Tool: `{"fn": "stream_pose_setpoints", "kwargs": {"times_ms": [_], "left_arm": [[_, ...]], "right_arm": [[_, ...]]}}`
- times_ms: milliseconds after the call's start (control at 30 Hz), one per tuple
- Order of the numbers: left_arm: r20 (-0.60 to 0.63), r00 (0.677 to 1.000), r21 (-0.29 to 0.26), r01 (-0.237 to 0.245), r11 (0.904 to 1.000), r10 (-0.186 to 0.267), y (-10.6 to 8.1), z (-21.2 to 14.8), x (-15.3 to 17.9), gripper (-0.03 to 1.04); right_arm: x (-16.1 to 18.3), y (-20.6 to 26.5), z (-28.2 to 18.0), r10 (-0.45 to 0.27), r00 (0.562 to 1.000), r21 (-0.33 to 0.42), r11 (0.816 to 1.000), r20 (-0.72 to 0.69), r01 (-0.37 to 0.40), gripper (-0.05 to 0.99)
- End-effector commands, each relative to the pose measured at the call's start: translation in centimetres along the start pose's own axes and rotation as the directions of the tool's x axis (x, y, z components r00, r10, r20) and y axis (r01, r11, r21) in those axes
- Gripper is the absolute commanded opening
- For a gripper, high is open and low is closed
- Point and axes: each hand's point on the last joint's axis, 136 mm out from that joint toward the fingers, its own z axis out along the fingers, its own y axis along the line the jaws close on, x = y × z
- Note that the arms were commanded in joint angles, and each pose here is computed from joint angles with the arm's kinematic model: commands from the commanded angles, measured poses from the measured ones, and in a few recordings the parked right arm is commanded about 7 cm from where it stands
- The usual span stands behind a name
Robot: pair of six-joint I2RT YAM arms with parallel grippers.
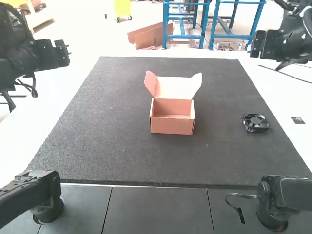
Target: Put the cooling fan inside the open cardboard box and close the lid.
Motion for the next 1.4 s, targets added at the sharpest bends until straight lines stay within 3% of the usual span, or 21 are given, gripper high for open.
{"fn": "stream_pose_setpoints", "kwargs": {"times_ms": [0, 233, 300, 333, 400, 533, 733, 933, 1200, 1367], "left_arm": [[-0.041, 0.997, 0.058, -0.06, 0.9965, 0.062, -1.3, 0.5, -0.3, 0.97], [-0.192, 0.972, 0.09, -0.123, 0.9883, 0.138, -2.5, 3.2, 3.3, 0.97], [-0.201, 0.965, 0.094, -0.152, 0.984, 0.168, -2.8, 3.8, 3.7, 0.97], [-0.203, 0.961, 0.094, -0.169, 0.9811, 0.185, -2.8, 4.1, 3.9, 0.97], [-0.191, 0.958, 0.09, -0.199, 0.9759, 0.213, -3.1, 4.8, 3.9, 0.97], [-0.197, 0.952, 0.116, -0.217, 0.9694, 0.236, -4.1, 5.6, 4.2, 0.97], [-0.212, 0.942, 0.153, -0.23, 0.9611, 0.259, -5.2, 5.4, 5.0, 0.97], [-0.197, 0.945, 0.162, -0.231, 0.9593, 0.261, -5.6, 5.5, 4.8, 0.97], [-0.216, 0.94, 0.162, -0.233, 0.9589, 0.265, -5.5, 5.5, 5.3, 0.97], [-0.211, 0.937, 0.165, -0.245, 0.9553, 0.277, -5.5, 5.6, 5.1, 0.97]], "right_arm": [[0.1, 0.3, 0.9, 0.004, 0.999, -0.03, 1.0, -0.052, -0.005, 0.91], [1.1, -4.3, 3.8, 0.072, 0.989, 0.131, 0.99, -0.13, -0.055, 0.9], [1.8, -5.6, 4.6, 0.083, 0.983, 0.116, 0.991, -0.161, -0.064, 0.9], [1.8, -7.0, 4.7, 0.069, 0.984, 0.139, 0.989, -0.163, -0.046, 0.9], [2.2, -9.6, 4.7, 0.106, 0.979, 0.197, 0.978, -0.172, -0.071, 0.9], [4.5, -12.1, 5.5, 0.15, 0.956, 0.224, 0.97, -0.25, -0.094, 0.9], [8.4, -12.2, 7.1, 0.1, 0.91, 0.183, 0.983, -0.402, -0.027, 0.91], [11.4, -13.4, 9.4, 0.078, 0.839, 0.164, 0.986, -0.539, 0.014, 0.91], [12.8, -15.2, 12.2, 0.061, 0.794, 0.137, 0.99, -0.604, 0.028, 0.9], [14.5, -15.8, 13.0, -0.009, 0.756, 0.081, 0.993, -0.655, 0.082, 0.9]]}}
